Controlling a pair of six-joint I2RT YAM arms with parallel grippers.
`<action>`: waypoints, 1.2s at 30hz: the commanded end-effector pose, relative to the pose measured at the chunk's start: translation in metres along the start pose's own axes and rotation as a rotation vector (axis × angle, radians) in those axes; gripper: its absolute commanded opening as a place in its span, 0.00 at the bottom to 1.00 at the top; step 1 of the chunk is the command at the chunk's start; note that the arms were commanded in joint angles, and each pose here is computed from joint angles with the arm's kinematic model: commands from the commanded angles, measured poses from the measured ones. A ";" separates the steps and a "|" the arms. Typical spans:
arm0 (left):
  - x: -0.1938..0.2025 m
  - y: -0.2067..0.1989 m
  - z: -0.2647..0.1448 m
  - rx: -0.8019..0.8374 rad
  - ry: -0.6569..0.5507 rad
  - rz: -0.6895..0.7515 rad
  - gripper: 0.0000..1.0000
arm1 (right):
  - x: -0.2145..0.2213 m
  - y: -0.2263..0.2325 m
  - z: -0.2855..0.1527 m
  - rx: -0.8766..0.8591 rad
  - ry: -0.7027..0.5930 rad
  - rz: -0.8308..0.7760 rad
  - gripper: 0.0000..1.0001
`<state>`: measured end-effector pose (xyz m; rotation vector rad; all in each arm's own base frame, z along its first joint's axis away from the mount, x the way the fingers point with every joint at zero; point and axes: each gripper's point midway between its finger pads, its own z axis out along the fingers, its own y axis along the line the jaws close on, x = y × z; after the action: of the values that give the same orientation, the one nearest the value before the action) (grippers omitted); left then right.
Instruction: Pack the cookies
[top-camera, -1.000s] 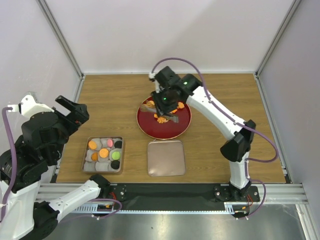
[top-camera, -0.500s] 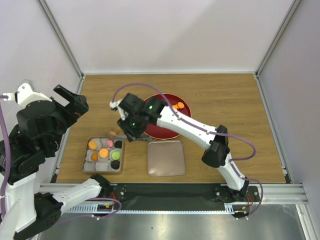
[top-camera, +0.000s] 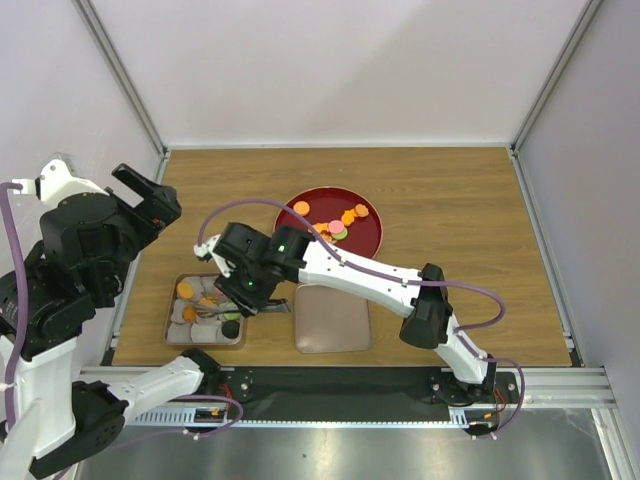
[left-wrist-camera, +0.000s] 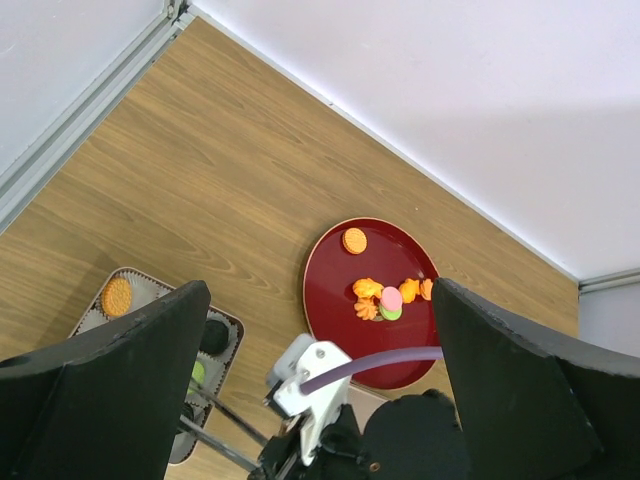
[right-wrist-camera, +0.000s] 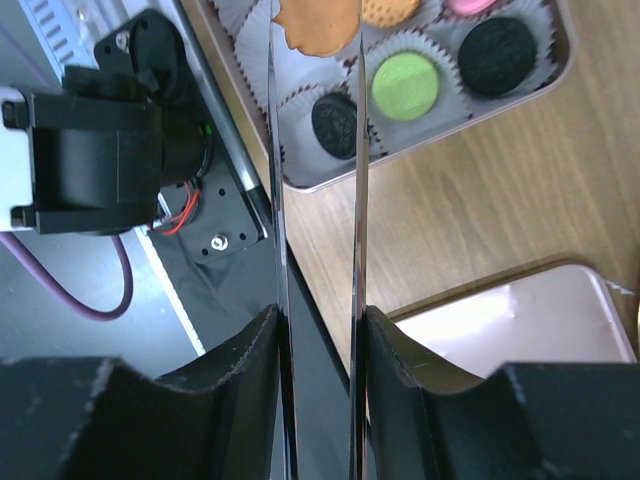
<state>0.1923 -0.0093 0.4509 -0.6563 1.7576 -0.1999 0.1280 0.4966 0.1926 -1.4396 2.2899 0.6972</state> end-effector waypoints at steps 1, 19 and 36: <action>0.017 0.019 -0.001 -0.067 0.065 0.076 1.00 | 0.000 0.011 0.001 -0.018 -0.009 -0.044 0.31; 0.032 0.017 0.010 -0.103 0.096 0.068 1.00 | 0.011 0.021 0.022 -0.075 0.034 -0.059 0.32; 0.030 0.024 0.005 -0.100 0.087 0.065 1.00 | 0.004 0.027 0.034 -0.078 0.027 -0.052 0.39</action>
<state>0.1990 -0.0135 0.4351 -0.6876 1.7902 -0.1805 0.1046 0.5084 0.1438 -1.5665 2.3399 0.6894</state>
